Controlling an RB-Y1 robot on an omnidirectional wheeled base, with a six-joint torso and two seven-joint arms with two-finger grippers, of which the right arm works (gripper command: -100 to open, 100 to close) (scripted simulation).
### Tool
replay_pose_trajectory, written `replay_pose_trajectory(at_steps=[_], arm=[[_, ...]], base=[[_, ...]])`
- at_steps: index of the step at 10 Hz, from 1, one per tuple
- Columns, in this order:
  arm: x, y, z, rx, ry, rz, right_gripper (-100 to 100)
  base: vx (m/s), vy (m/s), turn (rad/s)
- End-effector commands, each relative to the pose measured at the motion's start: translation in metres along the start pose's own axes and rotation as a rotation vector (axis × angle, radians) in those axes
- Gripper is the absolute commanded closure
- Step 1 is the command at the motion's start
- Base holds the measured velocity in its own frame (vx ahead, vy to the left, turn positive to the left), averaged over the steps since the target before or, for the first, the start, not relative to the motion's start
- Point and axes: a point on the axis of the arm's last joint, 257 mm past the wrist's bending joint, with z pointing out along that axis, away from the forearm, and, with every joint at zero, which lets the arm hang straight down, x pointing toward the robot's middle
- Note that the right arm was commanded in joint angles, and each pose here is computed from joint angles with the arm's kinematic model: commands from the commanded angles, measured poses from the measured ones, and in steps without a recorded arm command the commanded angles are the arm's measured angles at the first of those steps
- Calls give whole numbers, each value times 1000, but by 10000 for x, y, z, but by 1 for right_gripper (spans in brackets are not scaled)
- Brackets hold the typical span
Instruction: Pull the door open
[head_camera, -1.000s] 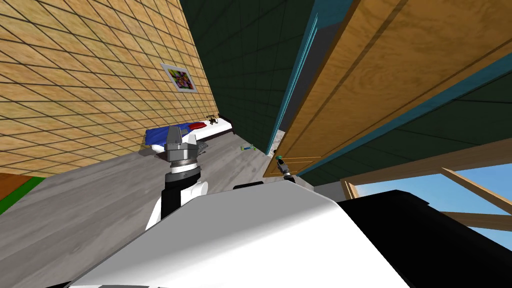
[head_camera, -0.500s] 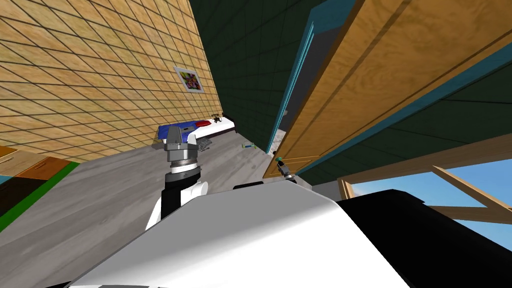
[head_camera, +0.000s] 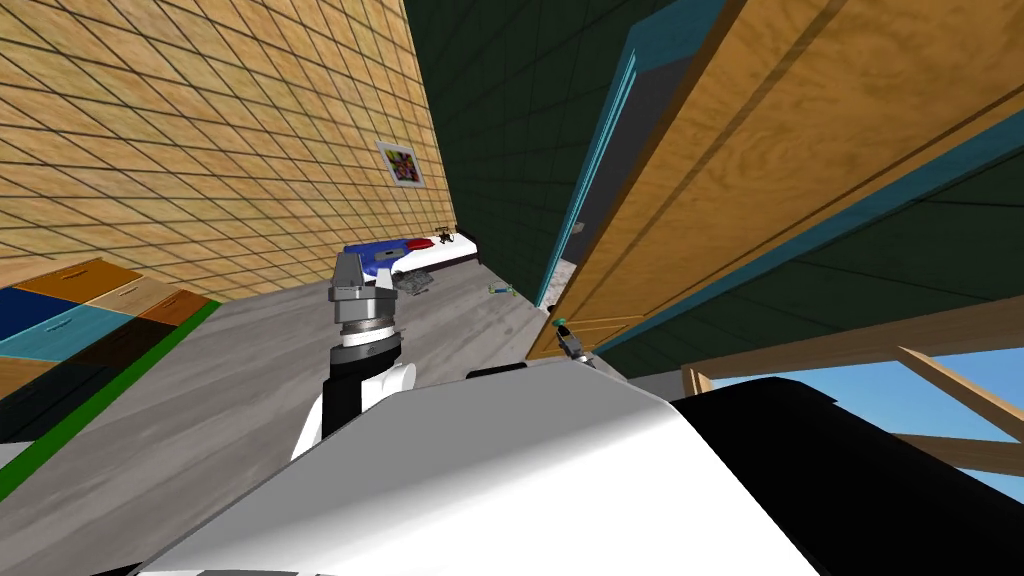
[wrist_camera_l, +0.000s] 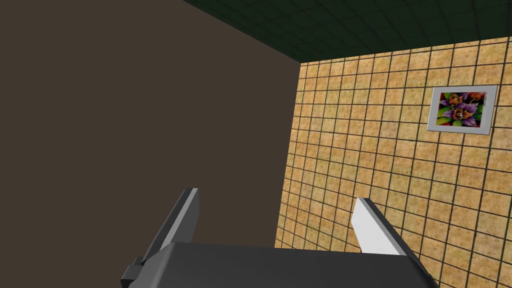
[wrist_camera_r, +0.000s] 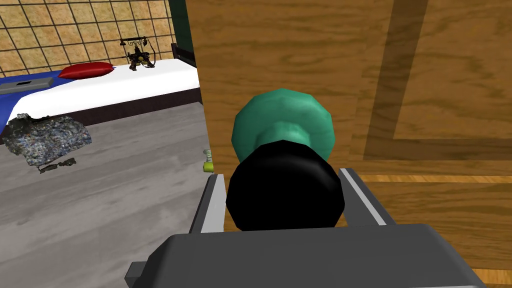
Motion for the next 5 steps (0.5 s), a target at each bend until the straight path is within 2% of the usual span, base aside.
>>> replay_pose_trajectory(at_steps=[1, 2, 4, 5], arm=[[-4, 16, -99, 6, 0, -1, 100], [0, 15, -196, 14, 1, -1, 100], [5, 13, -288, 22, 1, -1, 100], [10, 10, -369, 29, 1, 0, 100]], base=[[-89, -36, 74], [-104, -51, 132], [-123, -51, 96], [-154, -46, 95]])
